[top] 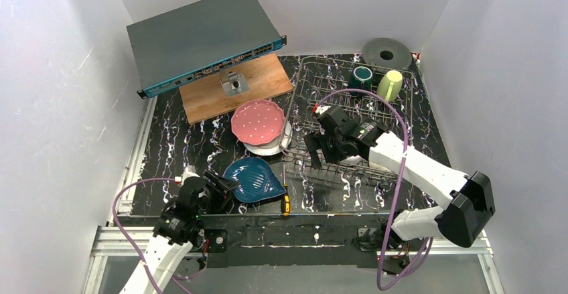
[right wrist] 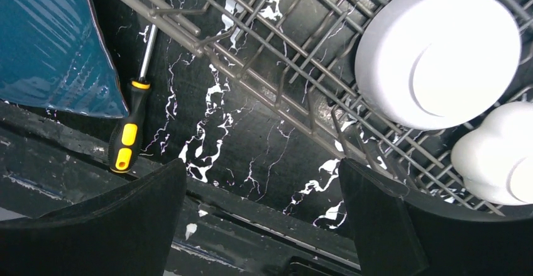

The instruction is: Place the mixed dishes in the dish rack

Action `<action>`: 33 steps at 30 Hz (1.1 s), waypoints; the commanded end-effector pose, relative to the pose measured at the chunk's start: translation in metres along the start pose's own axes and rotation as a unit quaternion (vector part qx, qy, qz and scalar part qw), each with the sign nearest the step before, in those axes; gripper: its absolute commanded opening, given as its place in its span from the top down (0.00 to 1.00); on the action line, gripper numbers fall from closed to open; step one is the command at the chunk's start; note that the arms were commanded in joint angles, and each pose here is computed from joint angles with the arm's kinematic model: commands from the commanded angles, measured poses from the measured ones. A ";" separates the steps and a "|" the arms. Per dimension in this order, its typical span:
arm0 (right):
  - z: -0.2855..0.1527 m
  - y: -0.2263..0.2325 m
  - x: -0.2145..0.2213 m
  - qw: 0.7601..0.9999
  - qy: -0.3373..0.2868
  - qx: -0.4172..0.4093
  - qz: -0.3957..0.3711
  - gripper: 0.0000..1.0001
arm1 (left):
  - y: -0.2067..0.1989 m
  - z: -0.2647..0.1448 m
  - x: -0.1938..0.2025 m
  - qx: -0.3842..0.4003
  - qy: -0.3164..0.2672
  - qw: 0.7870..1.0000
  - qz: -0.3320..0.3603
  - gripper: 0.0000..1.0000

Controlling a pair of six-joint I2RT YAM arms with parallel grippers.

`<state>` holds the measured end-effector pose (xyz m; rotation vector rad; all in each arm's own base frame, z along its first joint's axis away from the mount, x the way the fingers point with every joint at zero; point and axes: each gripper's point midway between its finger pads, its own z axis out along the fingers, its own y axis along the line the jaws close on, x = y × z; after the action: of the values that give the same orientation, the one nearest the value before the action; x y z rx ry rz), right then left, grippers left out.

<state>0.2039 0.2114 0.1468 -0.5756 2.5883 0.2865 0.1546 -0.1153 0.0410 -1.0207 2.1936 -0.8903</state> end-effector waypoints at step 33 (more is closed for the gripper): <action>-0.010 0.028 -0.015 0.997 -0.014 -0.067 0.022 0.02 | -0.024 -0.025 -0.024 -0.053 -0.012 0.988 0.146 1.00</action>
<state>0.1922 0.2194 0.1385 -0.5760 2.6281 0.3751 0.1542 -0.1083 0.0310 -0.8340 2.4160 -0.6365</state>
